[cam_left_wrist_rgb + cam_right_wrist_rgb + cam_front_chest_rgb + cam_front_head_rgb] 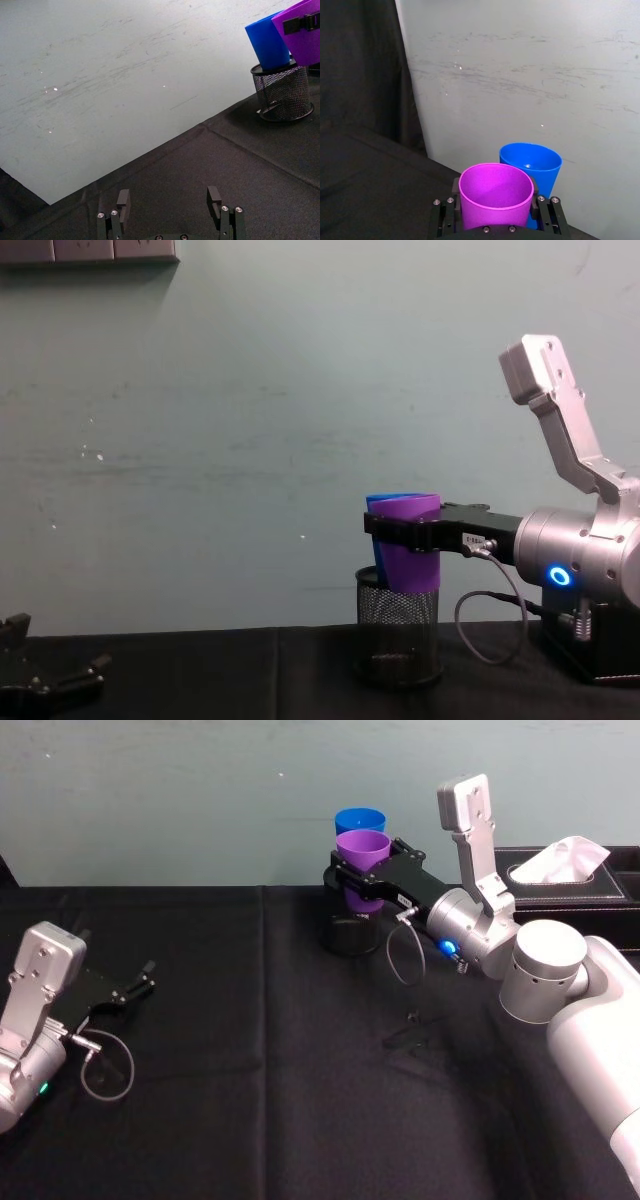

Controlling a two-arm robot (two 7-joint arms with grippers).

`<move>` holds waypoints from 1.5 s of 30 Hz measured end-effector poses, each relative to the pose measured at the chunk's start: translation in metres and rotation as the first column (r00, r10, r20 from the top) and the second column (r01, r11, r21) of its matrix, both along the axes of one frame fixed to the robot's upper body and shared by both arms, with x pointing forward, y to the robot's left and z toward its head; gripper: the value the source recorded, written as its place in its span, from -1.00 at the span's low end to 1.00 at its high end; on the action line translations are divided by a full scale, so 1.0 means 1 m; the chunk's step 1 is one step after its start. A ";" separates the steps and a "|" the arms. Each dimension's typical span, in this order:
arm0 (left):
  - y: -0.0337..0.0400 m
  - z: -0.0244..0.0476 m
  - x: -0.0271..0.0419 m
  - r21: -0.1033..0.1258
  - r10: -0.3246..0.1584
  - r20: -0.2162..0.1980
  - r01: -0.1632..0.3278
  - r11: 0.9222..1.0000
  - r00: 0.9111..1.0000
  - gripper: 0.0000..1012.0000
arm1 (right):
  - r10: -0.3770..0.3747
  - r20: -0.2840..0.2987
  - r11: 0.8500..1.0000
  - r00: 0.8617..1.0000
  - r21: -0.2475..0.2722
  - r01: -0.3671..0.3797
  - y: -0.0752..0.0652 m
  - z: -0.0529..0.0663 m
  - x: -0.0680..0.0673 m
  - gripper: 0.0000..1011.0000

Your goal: Pick up one cup with a gripper and tap it against the other cup.

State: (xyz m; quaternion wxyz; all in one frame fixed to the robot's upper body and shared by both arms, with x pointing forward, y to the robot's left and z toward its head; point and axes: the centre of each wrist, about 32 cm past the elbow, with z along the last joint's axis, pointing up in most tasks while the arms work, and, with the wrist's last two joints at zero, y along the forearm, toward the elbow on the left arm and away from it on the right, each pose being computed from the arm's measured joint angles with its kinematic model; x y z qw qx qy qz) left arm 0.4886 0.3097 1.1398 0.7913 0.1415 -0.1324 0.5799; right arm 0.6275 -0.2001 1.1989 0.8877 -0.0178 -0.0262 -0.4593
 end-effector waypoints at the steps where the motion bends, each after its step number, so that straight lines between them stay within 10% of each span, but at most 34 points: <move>1: 0.0000 0.0000 0.0000 0.000 0.000 0.000 0.000 1.000 1.000 0.98 | 0.000 0.000 1.000 1.000 0.000 0.000 0.000 0.000 0.000 0.47; 45: 0.0000 0.0000 0.0000 0.000 0.000 0.000 0.000 1.000 1.000 0.98 | 0.000 0.000 1.000 1.000 0.000 0.000 0.000 0.000 0.000 0.47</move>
